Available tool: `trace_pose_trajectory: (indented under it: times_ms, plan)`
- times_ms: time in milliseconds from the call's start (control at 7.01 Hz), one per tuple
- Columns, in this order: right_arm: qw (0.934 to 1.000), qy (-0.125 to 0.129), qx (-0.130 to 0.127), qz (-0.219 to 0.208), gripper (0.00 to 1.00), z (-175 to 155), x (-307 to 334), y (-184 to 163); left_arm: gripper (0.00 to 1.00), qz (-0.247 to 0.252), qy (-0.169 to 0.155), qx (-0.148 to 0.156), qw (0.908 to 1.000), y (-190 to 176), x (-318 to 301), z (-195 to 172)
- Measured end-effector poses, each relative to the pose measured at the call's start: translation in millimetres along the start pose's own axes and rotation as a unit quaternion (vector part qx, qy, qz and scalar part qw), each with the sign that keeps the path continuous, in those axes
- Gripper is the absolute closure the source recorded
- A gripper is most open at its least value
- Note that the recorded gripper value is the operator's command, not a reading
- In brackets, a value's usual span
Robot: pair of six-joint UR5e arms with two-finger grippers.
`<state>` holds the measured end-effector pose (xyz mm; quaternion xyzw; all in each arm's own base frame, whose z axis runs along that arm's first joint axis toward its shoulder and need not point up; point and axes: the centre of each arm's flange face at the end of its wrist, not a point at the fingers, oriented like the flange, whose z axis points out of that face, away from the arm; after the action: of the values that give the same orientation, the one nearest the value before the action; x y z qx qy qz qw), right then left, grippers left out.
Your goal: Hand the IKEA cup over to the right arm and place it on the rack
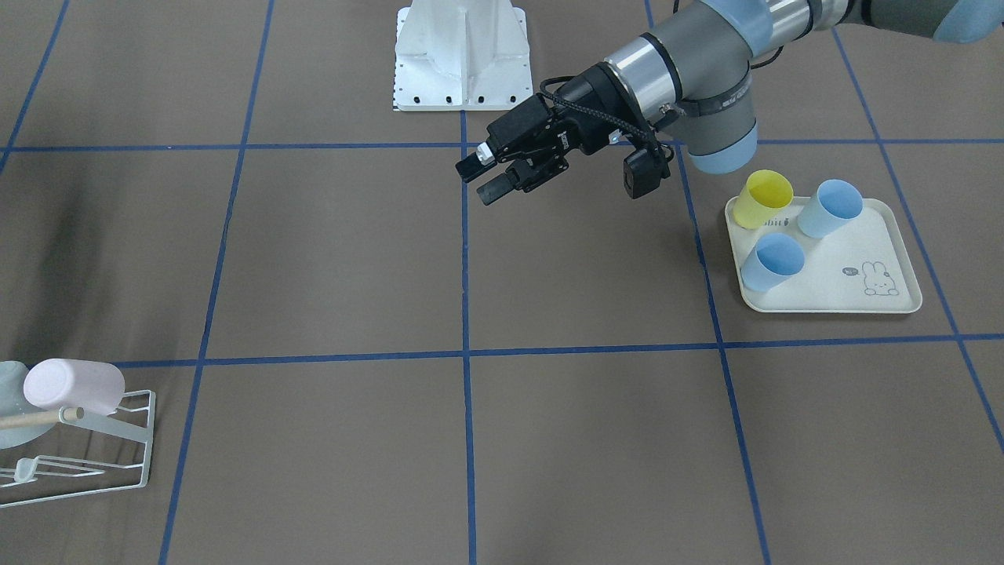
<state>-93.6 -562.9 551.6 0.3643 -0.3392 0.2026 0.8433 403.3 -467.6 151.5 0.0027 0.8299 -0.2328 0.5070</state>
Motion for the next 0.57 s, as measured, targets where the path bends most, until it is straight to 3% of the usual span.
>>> trace_pose_trajectory:
  times_ms: [143,285,571]
  plan:
    - [1.0,-0.002,-0.002,-0.002,0.42,2.0,-3.4,1.9,0.17,0.0,0.0,0.0,1.0,-0.2,0.2,-0.1]
    - [1.0,-0.002,-0.003,-0.002,0.0,5.8,-5.8,1.9,0.17,0.0,0.0,0.0,1.0,-0.4,0.2,-0.1]
    - [1.0,-0.008,0.0,-0.003,0.0,14.9,-6.3,1.4,0.17,0.0,-0.001,0.0,1.0,-0.4,-0.5,0.2]
